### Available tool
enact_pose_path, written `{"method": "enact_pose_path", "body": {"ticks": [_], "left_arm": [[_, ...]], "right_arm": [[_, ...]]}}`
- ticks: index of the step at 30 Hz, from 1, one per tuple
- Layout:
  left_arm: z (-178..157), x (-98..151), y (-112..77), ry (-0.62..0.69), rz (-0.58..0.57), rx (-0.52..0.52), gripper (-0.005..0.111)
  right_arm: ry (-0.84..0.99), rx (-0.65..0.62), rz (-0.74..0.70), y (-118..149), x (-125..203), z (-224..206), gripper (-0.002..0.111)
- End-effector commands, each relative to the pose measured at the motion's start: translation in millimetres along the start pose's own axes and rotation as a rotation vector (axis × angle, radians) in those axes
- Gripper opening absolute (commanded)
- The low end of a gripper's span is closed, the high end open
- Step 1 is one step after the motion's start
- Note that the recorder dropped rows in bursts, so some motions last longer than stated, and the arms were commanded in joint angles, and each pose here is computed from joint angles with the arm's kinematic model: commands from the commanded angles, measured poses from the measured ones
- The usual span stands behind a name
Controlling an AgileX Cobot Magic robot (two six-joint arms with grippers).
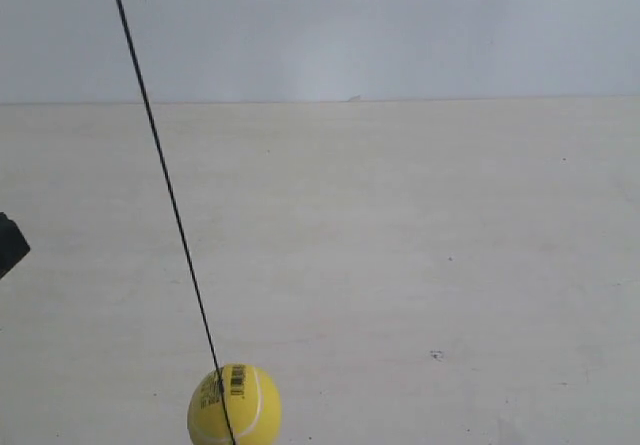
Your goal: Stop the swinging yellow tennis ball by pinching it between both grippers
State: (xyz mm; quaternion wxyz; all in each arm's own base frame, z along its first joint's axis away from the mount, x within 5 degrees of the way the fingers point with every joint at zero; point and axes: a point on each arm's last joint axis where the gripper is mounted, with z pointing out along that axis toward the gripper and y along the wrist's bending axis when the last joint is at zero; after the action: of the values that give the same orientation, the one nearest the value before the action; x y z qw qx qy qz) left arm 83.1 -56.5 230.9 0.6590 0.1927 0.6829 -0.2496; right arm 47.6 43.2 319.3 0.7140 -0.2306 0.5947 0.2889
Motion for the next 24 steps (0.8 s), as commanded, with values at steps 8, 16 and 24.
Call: {"method": "enact_pose_path", "body": {"ticks": [8,16,24], "left_arm": [[-34,-20,-22.6,-0.256,0.09,0.101,0.005],[-63,-30,-59.8,-0.495,0.207,0.454,0.005],[-67,-31,-66.3,-0.524,0.219,0.537,0.005]], "right_arm": [[-0.014,0.042,0.066,-4,-2,-8,0.0],[-0.012,0.04,0.086,-4,-2,-8,0.0],[-0.012,0.04,0.086,-4,-2,-8,0.0]]}}
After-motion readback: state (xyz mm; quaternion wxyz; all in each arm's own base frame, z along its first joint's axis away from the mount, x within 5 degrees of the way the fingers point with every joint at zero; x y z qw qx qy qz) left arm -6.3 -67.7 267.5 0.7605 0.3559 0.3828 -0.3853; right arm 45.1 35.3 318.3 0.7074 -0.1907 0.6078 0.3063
